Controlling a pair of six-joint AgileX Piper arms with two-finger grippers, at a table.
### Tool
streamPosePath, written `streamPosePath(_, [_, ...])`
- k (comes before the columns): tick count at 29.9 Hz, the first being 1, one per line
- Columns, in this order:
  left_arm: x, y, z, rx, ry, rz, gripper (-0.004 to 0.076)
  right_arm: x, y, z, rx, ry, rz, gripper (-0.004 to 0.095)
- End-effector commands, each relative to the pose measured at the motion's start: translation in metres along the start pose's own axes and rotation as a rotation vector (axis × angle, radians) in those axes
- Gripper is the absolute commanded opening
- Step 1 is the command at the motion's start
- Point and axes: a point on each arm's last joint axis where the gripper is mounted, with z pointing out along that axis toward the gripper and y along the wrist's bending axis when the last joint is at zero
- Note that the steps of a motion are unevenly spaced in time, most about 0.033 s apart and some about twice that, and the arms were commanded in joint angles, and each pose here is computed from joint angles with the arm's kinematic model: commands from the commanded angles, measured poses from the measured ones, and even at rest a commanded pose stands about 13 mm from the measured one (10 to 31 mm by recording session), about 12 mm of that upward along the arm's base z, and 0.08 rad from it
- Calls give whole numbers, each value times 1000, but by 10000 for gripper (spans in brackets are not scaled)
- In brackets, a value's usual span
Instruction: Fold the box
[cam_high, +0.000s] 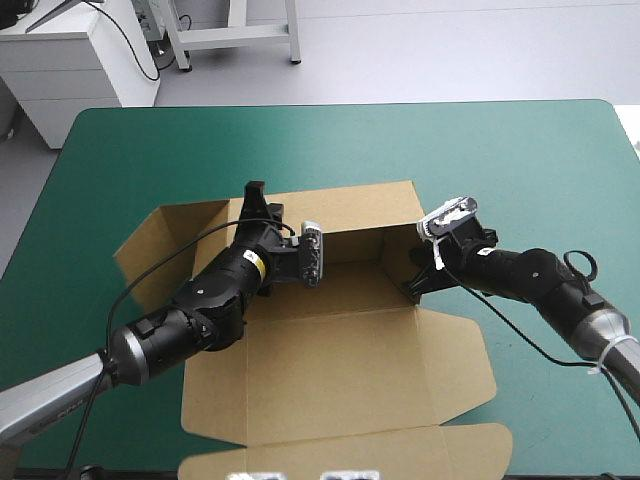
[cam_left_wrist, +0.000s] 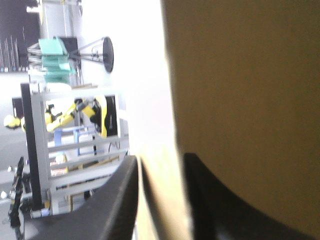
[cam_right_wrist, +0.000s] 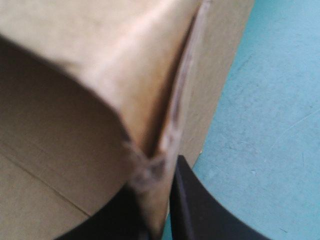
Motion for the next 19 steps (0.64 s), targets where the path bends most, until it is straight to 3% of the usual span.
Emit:
streamPosePath(1, [-7, 22, -24, -84, -117, -36, 335, -9, 12, -9, -90, -11, 3, -16])
streamPosePath(9, [-2, 37, -60, -152, -165, -102, 370, -10, 9, -8, -65, -25, 40, -16])
streamPosePath(19, [-32, 30, -94, -160, -320, -40, 370, -13, 4, -8, -5, -60, 105, -16])
